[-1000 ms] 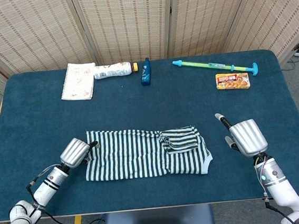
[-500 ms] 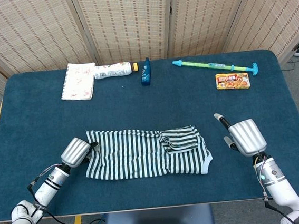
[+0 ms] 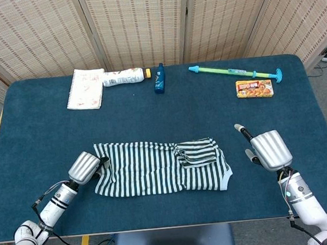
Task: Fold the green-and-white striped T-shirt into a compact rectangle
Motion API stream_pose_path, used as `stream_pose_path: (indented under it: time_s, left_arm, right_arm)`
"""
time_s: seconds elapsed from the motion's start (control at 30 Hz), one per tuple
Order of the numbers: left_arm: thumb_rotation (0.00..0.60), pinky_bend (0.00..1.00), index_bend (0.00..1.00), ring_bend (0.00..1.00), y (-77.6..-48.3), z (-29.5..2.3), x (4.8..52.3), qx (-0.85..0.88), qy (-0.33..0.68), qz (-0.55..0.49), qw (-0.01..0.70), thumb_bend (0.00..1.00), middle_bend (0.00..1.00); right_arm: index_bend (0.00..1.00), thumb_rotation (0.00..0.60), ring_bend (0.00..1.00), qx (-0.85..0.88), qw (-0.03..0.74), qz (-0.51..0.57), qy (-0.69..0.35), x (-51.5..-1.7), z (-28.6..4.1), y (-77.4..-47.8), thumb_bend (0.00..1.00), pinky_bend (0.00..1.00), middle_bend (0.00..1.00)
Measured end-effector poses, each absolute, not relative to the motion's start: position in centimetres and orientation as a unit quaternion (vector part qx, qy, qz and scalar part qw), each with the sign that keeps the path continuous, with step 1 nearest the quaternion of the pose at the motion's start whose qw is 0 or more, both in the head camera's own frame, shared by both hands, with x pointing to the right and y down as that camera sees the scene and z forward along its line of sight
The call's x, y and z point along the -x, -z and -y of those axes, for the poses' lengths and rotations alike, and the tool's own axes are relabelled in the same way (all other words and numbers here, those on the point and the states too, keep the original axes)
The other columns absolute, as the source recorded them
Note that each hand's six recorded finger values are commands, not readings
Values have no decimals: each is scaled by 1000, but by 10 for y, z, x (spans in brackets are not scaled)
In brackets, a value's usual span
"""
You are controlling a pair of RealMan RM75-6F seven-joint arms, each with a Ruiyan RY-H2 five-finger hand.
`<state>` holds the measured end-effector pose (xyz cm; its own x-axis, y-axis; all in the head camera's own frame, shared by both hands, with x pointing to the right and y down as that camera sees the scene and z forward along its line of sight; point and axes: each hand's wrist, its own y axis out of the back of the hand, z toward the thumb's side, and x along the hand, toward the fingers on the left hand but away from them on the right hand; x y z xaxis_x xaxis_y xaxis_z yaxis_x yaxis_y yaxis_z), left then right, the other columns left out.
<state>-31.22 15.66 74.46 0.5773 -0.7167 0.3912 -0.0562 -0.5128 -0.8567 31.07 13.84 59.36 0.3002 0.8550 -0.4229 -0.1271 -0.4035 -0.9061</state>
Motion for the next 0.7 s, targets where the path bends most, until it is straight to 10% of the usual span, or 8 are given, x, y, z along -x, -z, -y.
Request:
stream_pose_path:
  time_s: [0.7]
  left_arm:
    - [600, 1000, 656, 861, -735, -159, 367, 758, 430, -276, 406, 635, 935]
  right_arm:
    - [158, 600, 1000, 661, 474, 276, -512, -301, -140, -593, 338, 1000, 982]
